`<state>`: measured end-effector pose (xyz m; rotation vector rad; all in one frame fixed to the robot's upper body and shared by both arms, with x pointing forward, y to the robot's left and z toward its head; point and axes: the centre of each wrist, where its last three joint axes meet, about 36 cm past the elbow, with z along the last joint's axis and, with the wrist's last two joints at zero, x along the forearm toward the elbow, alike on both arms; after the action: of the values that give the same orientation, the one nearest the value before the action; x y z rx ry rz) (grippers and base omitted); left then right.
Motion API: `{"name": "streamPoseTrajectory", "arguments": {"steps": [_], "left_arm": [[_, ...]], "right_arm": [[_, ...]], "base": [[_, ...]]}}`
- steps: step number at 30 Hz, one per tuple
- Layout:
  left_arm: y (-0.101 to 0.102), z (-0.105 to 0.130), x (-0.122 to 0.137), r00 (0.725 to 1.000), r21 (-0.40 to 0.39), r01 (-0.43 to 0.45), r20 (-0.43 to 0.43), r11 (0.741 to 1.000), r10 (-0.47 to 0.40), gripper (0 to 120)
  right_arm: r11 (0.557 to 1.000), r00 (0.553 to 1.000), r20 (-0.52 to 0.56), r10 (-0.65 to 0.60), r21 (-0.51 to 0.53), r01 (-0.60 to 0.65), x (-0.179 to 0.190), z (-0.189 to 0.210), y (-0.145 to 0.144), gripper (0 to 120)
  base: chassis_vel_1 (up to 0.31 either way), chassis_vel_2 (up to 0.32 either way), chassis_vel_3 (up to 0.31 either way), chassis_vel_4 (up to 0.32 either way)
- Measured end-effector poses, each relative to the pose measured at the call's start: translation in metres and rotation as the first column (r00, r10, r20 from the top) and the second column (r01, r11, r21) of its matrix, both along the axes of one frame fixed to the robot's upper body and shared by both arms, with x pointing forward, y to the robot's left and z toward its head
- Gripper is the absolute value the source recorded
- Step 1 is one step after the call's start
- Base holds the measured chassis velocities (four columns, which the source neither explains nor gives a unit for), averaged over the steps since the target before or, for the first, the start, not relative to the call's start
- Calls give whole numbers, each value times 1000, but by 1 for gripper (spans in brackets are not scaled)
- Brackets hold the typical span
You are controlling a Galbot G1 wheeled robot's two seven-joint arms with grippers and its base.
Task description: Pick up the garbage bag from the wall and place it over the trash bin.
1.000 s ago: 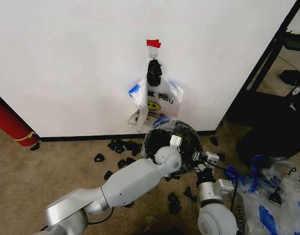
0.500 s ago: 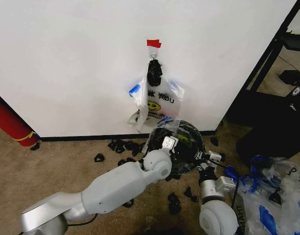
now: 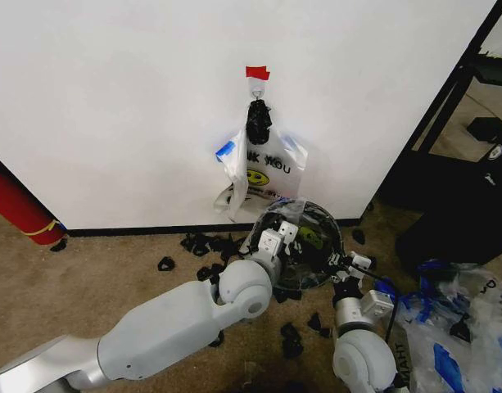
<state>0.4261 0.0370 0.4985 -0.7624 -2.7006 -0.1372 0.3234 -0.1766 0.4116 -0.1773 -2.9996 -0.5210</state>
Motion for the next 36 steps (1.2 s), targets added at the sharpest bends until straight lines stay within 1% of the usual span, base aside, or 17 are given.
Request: {"name": "streamPoseTrajectory", "arguments": {"steps": [5,10,12,16,19,26,36], "left_arm": [[-9,-2,4,1000,-5,-14,18,1000,14,0],[-22,-15,14,999,11,-33,12,999,33,0],[-30,-24,22,998,10,-57,-4,998,57,0],[-35,-31,33,997,18,-82,-5,996,82,0],[-37,-34,39,996,41,-90,-8,995,90,0],[-43,-44,47,995,89,-92,-28,992,95,0],[-53,-56,56,993,129,-97,-51,987,105,0]], "right_arm": [[1000,1000,3,0,2,0,-2,2,0,0],[1000,1000,13,3,8,-3,-5,8,0,0],[1000,1000,18,5,14,-5,-7,13,-1,0],[1000,1000,18,3,15,-4,-8,14,-3,0],[1000,1000,17,3,18,-3,-8,14,-4,0],[1000,1000,22,8,24,-9,-9,16,-1,0],[1000,1000,26,11,25,-12,-10,18,-1,0]], "base": [[0,0,0,0],[0,0,0,0],[0,0,0,0],[0,0,0,0],[0,0,0,0],[0,0,0,0],[0,0,0,0]]}}
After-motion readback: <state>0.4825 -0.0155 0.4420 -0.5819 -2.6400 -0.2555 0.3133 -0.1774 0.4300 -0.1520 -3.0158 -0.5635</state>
